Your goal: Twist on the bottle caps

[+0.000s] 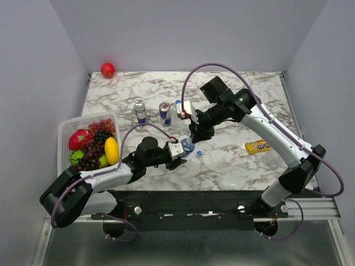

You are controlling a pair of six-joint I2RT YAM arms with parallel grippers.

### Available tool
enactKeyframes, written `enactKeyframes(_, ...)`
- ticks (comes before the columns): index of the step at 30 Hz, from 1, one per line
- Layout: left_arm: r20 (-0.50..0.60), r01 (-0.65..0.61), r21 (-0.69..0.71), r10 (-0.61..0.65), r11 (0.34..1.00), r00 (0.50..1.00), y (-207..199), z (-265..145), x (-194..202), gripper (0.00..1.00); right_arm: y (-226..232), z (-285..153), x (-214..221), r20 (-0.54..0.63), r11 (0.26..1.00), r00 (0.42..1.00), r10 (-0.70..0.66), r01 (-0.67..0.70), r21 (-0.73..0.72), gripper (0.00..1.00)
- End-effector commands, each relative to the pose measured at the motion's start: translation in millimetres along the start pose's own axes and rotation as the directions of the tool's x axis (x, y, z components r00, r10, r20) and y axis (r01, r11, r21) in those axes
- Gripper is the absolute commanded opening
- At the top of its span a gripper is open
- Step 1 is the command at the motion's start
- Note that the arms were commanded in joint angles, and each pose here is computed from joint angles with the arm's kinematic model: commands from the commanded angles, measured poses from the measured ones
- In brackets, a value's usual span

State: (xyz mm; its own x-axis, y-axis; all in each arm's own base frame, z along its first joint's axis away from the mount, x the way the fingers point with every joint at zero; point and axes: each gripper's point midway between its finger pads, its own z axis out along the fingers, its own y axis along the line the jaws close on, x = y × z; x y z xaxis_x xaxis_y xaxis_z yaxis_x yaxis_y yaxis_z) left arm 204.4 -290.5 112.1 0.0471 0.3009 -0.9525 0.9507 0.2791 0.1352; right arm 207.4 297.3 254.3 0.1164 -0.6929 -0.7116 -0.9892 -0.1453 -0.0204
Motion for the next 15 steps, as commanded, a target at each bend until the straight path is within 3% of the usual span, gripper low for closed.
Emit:
enactKeyframes(1, 0.245, -0.04, -0.11, 0.066, 0.993, 0.967, 28.3, 4.4, -87.8, 0.0, -8.1, 20.2, 12.7, -0.059, 0.952, 0.951, 0.304, -0.301, 0.054, 0.25)
enactKeyframes(5, 0.277, -0.005, -0.119, 0.038, 0.993, 0.96, 28.4, 3.4, -95.3, 0.0, -18.5, 26.9, 19.2, -0.038, 0.901, 0.906, 0.423, -0.415, 0.128, 0.25)
enactKeyframes(9, 0.294, 0.015, -0.135, 0.026, 0.991, 0.956, 27.7, 0.9, -93.7, 0.0, -25.2, 27.2, 24.0, 0.005, 0.812, 0.823, 0.567, -0.561, 0.162, 0.23)
enactKeyframes(15, 0.31, 0.068, -0.142, -0.021, 0.988, 0.95, 26.1, -4.8, -90.2, 0.0, -33.5, 24.2, 28.8, 0.035, 0.738, 0.761, 0.647, -0.638, 0.222, 0.17)
